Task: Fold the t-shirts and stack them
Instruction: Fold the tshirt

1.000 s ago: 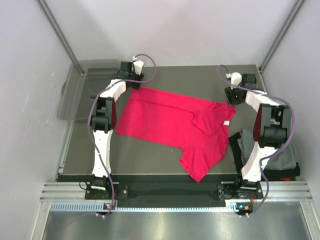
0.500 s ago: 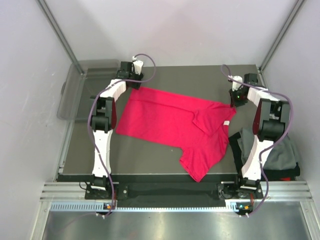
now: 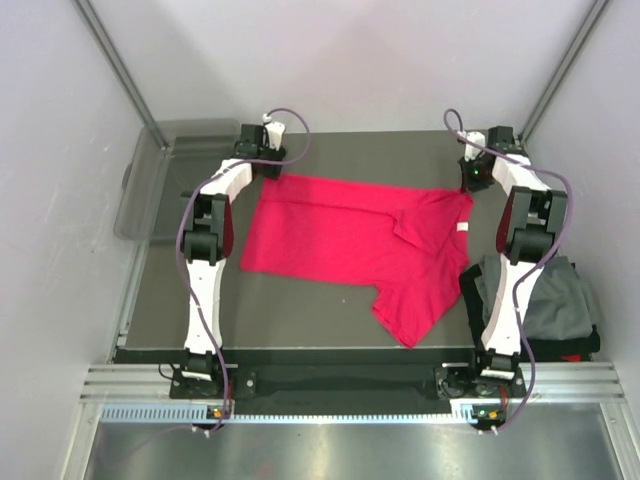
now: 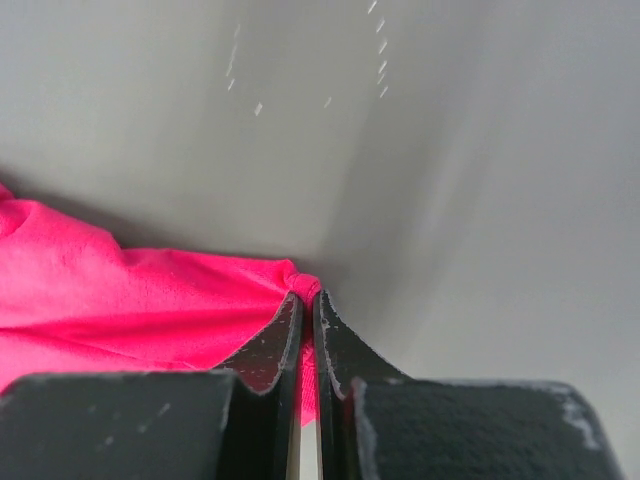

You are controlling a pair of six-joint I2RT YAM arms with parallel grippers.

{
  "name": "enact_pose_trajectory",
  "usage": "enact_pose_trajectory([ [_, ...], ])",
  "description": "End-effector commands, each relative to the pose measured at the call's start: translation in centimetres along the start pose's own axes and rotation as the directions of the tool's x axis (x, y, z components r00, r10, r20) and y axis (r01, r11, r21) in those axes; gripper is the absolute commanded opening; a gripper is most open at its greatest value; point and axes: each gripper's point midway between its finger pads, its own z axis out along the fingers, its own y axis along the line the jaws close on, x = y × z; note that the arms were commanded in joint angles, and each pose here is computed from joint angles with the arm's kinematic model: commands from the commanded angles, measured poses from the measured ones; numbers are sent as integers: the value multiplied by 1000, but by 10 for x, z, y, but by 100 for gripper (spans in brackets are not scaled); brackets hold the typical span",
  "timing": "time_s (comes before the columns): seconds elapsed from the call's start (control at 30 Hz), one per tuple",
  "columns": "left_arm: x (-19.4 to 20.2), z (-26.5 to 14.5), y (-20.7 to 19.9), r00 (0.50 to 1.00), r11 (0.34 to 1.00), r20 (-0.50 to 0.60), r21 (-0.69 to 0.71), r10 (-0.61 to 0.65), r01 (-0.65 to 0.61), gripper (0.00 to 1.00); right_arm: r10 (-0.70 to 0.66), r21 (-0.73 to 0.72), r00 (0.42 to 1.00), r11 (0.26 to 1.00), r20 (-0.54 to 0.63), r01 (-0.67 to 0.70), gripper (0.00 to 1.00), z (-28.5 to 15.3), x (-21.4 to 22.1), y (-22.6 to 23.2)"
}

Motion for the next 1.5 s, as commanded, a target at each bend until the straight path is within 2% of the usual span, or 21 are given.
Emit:
enact_pose_trajectory([
  [0.0, -45, -21, 3, 994, 998, 99, 30, -49, 46, 66, 2, 47, 999, 999, 43, -4, 0, -1, -23, -19],
  [0.3, -55, -53, 10, 987, 992, 100, 43, -125, 121, 64, -10, 46, 999, 999, 40, 8, 1, 2, -22, -17],
  [0.53, -44, -66, 11, 984, 984, 60, 70, -169, 165, 60, -7, 39, 999, 999, 49, 5, 1, -1, -22, -14],
  [0.83, -16, -46, 4, 984, 979, -25, 97, -178, 179, 54, -4, 26, 998, 1000, 62, 2, 1, -3, -25, -8],
  [1.27, 5, -16, -1, 979, 975, -73, 107, -188, 196, 50, -19, 28, 998, 999, 54, 18, 0, -3, -24, -5],
  [1.37, 7, -11, -3, 979, 973, -72, 116, -190, 197, 29, -26, 31, 998, 999, 51, 24, 0, -1, -24, -4],
  [1.4, 5, -10, -3, 980, 973, -61, 119, -190, 196, 6, -27, 37, 998, 999, 54, 25, 0, -2, -25, -6],
  [1.43, 4, -8, -2, 980, 973, -55, 117, -194, 199, 0, -26, 39, 998, 999, 51, 24, 0, 0, -25, -5],
  [1.47, 3, -7, -2, 979, 973, -48, 115, -196, 200, 0, -24, 47, 998, 999, 52, 22, 0, 0, -26, -7],
])
